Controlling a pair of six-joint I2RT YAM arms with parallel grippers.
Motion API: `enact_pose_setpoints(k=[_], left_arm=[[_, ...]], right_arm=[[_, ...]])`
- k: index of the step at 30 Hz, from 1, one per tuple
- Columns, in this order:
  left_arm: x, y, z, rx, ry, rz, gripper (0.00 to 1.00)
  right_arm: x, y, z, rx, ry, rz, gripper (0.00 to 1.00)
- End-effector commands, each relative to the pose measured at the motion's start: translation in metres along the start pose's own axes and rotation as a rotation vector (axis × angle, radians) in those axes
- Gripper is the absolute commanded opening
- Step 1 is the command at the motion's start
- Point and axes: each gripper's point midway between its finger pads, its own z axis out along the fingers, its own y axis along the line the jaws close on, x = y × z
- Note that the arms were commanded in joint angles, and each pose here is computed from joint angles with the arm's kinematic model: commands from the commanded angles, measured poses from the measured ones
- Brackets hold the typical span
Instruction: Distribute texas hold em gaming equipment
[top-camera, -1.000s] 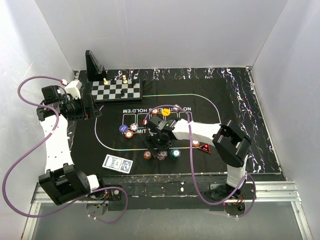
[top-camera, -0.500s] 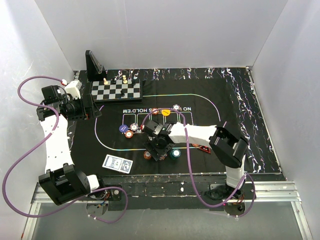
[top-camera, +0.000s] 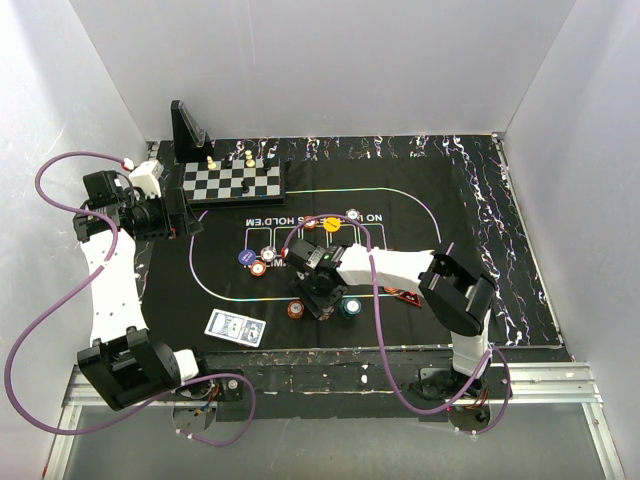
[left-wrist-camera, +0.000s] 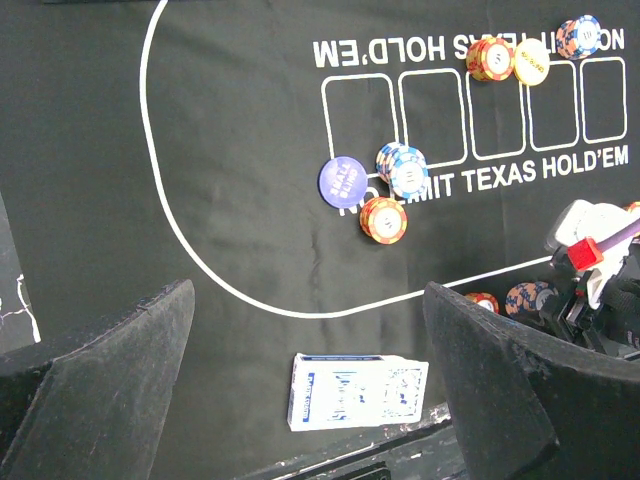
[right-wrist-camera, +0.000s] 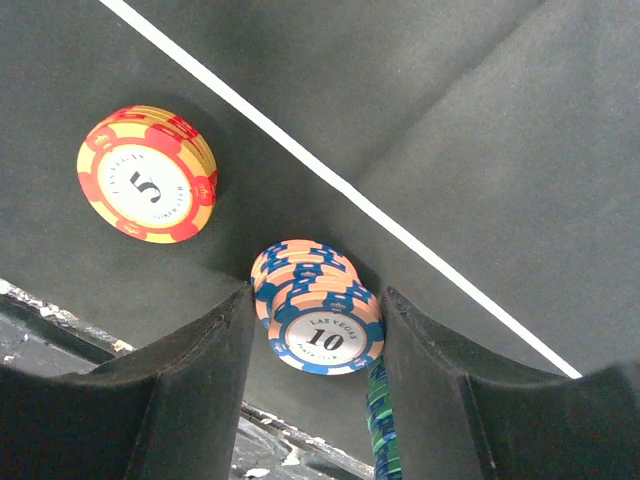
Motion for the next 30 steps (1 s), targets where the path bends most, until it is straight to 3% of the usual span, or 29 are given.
enact_pose_setpoints(k=[1,7,13,18,24,30], left_arm=[[-0.006,-0.001,-0.009,-0.017,-0.040,0.024,1.00],[-0.007,-0.001,-0.009,-0.014,-0.041,0.020,1.00],[-0.006,-0.002,-0.009,-0.012,-0.039,0.020,1.00],[-0.008,-0.002,-0.010,-0.013,-0.042,0.022,1.00],[-0.008,-0.002,-0.009,-0.011,-0.042,0.020,1.00],[-0.007,-0.001,-0.009,-0.016,-0.041,0.026,1.00]], right_arm=[[-0.018,0.003,-0.017,-0.003,-0.055,-0.006,0.59],[-0.021,0.003,-0.020,-0.001,-0.062,-0.006,0.54],[-0.011,0.004,-0.008,-0.011,-0.021,-0.004,0.64],[-0.008,0.006,-0.003,-0.025,-0.008,0.001,0.64],[-0.008,0.009,-0.001,-0.037,0.002,-0.002,0.61],[-0.012,0.007,-0.004,-0.023,-0.012,-0.001,0.49]])
